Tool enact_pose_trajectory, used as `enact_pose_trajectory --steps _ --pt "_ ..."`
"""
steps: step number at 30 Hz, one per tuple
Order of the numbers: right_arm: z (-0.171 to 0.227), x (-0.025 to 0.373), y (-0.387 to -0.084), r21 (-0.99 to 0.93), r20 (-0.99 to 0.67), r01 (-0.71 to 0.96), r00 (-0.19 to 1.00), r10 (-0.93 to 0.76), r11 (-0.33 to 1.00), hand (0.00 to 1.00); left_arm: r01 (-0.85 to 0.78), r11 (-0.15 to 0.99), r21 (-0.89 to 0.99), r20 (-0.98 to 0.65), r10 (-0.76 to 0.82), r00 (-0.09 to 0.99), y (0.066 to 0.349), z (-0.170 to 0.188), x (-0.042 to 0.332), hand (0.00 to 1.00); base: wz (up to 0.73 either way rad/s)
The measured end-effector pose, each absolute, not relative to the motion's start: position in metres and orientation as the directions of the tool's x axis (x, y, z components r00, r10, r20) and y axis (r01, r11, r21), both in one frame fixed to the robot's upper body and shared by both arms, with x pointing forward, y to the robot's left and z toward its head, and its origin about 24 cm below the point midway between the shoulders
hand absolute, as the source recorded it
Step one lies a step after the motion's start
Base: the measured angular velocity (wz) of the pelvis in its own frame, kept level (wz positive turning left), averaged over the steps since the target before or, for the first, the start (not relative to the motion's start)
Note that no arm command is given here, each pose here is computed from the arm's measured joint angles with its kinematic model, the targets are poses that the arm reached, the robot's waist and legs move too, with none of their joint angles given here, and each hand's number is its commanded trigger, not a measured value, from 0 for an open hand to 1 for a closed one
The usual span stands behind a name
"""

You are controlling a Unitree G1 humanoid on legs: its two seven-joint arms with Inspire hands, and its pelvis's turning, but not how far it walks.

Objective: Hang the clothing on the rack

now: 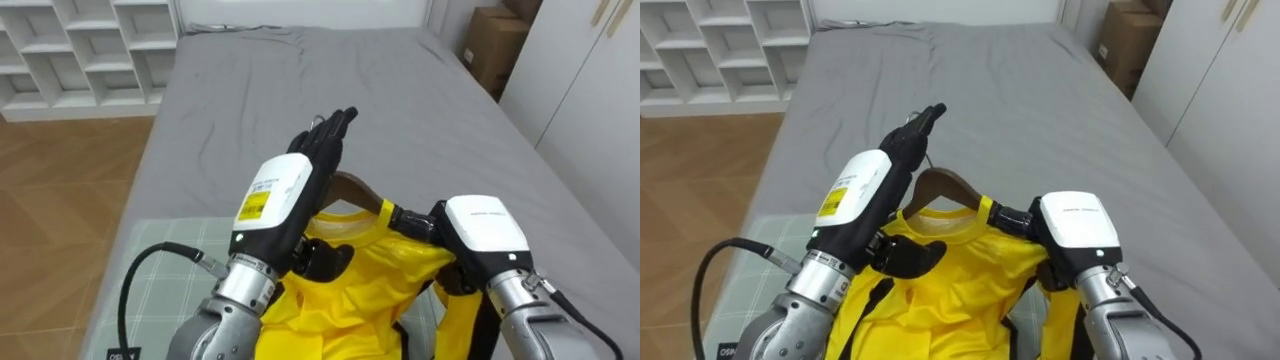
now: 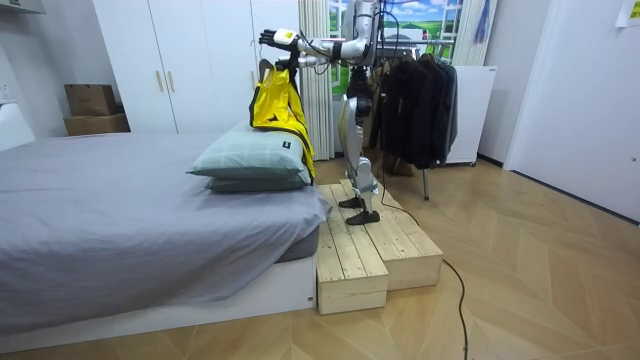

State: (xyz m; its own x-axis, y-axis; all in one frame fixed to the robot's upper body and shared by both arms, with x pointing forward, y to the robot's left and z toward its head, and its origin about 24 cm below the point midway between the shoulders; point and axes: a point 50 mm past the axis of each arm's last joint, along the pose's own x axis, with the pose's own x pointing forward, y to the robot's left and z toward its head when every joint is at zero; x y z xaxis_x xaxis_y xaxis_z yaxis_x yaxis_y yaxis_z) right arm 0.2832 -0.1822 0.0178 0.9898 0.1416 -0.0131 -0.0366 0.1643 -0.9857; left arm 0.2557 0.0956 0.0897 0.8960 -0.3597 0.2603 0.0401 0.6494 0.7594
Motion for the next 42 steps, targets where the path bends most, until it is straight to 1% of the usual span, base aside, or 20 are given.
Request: enact_pose_trajectory --steps 9,12,20,28,35,38,42 --pt "0.019 0.282 -0.183 -0.980 0.026 0.000 0.992 0.125 0.200 1.00 0.054 0.651 0.757 0.254 -0.370 0.894 0.094 0.089 0.255 0.00 0.00" --pt "0.015 0.278 -0.184 -0.972 0.033 0.006 0.993 0.109 0.236 1.00 0.058 0.654 0.754 0.256 -0.374 0.892 0.093 0.089 0.254 0.00 -0.02" --pt "0.011 0.275 -0.185 -0.963 0.028 0.001 0.995 0.097 0.269 1.00 0.068 0.664 0.744 0.254 -0.376 0.891 0.092 0.086 0.252 0.00 -0.07" --pt "0.011 0.275 -0.193 -0.941 0.034 0.011 0.998 0.060 0.338 1.00 0.069 0.669 0.740 0.269 -0.388 0.881 0.090 0.088 0.251 0.00 0.00" --pt "0.010 0.275 -0.193 -0.935 0.031 0.008 0.998 0.061 0.354 1.00 0.064 0.671 0.738 0.278 -0.390 0.878 0.090 0.088 0.250 0.00 0.00" --pt "0.011 0.275 -0.194 -0.930 0.042 0.018 0.997 0.057 0.368 1.00 0.046 0.679 0.733 0.304 -0.386 0.871 0.090 0.091 0.250 0.00 0.00" --pt "0.015 0.275 -0.201 -0.911 0.084 0.070 0.996 0.016 0.406 1.00 -0.056 0.720 0.692 0.430 -0.349 0.833 0.095 0.115 0.246 0.00 0.00"
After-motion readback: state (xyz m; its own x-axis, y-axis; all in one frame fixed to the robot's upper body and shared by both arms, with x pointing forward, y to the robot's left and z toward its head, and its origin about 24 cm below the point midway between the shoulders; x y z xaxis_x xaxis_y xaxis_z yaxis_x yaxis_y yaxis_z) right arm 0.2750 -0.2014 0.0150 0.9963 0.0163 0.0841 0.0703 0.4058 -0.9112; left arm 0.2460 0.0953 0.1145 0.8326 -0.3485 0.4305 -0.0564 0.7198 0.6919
